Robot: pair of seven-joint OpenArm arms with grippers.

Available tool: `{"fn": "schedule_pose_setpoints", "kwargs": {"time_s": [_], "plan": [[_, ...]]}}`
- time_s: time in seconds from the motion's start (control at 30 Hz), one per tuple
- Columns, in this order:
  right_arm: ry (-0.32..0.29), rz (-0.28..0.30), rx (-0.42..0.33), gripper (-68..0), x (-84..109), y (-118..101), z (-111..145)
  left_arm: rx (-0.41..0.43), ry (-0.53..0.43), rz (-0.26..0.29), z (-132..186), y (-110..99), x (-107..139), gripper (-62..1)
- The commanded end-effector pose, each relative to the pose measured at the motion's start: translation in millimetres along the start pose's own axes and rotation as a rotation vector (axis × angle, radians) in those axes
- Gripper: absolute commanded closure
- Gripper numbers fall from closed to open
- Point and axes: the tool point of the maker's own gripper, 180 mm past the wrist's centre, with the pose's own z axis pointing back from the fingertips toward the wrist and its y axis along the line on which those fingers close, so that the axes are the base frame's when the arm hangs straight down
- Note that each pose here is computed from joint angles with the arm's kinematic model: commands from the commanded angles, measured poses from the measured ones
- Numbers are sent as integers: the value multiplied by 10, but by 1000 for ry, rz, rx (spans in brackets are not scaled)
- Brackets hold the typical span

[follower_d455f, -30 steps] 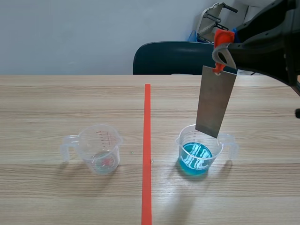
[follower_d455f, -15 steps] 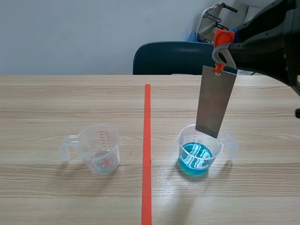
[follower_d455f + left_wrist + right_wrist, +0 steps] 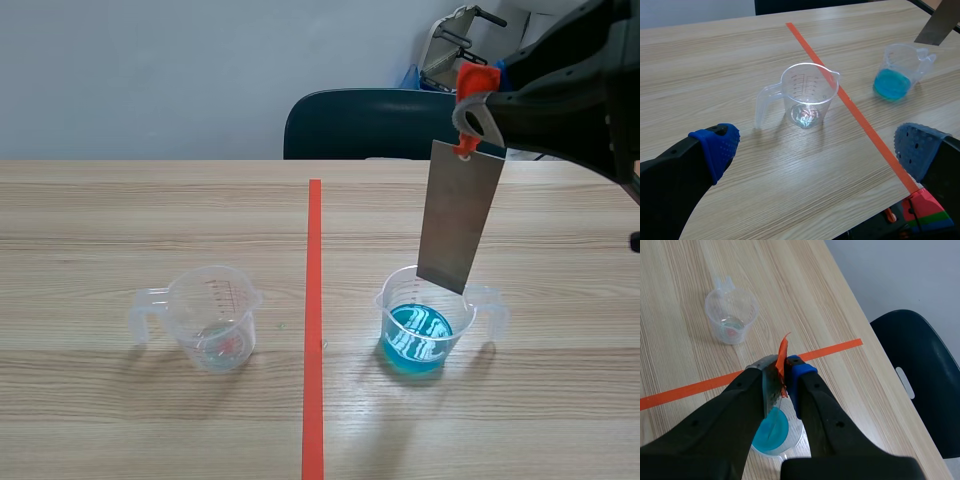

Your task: Do the redox reaction experiment

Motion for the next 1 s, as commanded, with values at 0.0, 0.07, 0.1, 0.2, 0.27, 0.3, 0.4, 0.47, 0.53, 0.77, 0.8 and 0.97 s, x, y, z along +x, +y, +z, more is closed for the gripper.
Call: {"fn": "schedule_pose_setpoints", "kwargs": {"time_s": [0.0, 0.07, 0.1, 0.2, 0.27, 0.3, 0.4, 0.47, 0.53, 0.77, 0.8, 0.97], "plan": [[-19, 7, -7, -4, 49, -31, 3, 7, -45, 4, -26, 13, 86, -623], [-19, 7, -7, -4, 49, -31, 3, 16, -45, -5, -36, 35, 89, -623], [-19, 7, -7, -4, 49, -31, 3, 21, -43, -8, -37, 43, 85, -623], [-19, 7, -7, -4, 49, -31, 3, 13, -46, -24, -48, 37, 95, -577], [-19, 7, -7, -4, 49, -31, 3, -15, -34, -71, -68, -6, 75, -389], [-19, 7, -7, -4, 49, -31, 3, -41, -30, -88, -82, -44, 68, -285], [-19, 7, -7, -4, 49, -31, 3, -52, -40, -114, -115, -50, 91, -17], [-19, 7, -7, -4, 49, -31, 3, -73, -68, -122, -163, -65, 150, -25], [-19, 7, -7, -4, 49, -31, 3, -102, -106, -126, -227, -85, 235, -30], [-19, 7, -7, -4, 49, -31, 3, -209, -195, -186, -536, -151, 500, -30], [-19, 7, -7, -4, 49, -31, 3, -220, -202, -195, -599, -166, 528, -30], [-19, 7, -7, -4, 49, -31, 3, -284, -196, -220, -942, -343, 569, -30]]}}
